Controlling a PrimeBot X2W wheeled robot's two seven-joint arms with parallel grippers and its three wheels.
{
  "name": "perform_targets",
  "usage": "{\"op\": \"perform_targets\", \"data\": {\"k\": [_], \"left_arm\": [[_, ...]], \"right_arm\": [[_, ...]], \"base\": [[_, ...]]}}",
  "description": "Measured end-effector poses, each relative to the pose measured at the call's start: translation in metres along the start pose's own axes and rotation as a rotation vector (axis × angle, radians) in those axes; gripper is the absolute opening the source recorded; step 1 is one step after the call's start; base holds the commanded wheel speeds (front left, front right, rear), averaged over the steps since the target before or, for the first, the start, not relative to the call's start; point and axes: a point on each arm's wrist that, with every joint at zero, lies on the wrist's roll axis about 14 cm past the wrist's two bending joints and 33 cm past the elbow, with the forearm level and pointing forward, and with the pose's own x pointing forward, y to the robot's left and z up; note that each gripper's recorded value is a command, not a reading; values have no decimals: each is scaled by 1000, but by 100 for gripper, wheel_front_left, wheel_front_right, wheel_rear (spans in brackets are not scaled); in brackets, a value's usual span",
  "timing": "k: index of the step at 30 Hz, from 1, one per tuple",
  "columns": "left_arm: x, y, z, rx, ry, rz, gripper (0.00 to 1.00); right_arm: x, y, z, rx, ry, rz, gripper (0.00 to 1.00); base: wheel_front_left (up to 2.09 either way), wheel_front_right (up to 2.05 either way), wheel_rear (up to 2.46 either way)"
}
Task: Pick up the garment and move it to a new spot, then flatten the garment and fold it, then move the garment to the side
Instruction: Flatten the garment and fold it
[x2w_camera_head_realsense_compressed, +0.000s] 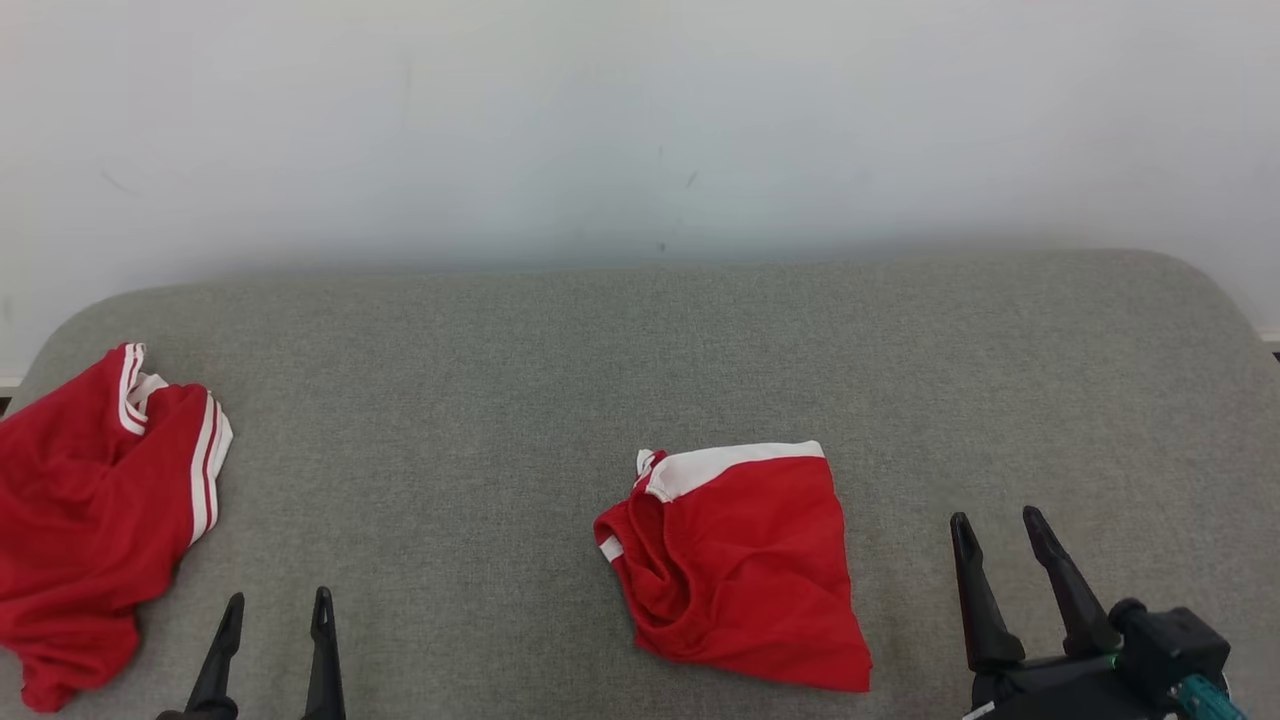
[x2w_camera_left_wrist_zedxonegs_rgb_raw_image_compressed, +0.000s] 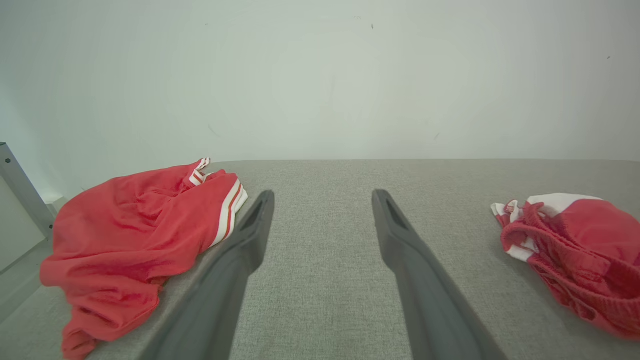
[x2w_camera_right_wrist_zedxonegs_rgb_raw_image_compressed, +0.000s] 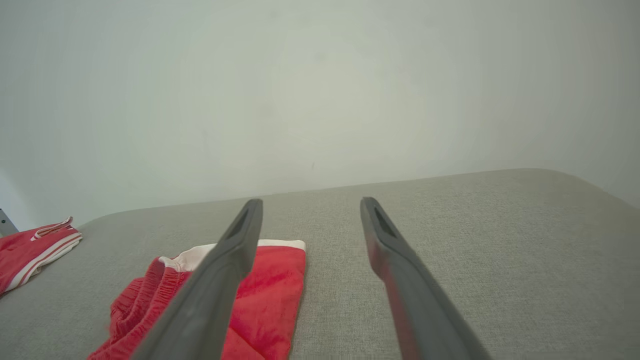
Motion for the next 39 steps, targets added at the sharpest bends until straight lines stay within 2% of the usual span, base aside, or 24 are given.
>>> {"op": "perform_targets", "data": {"k": [4,13,39], "left_arm": [[-2,2,1,6,-2,7,100],[-13,4,-5,28,18,15,100],[-27,-2,-8,39,31,-36,100]], "right_arm": [[-14,1,-10,-3,22,-34,100],[-26,13,-23,-3,56,-35,100],[-29,21,-34,-12,88,-25,100]], "base": [[0,0,0],[0,0,0],[0,0,0]]}}
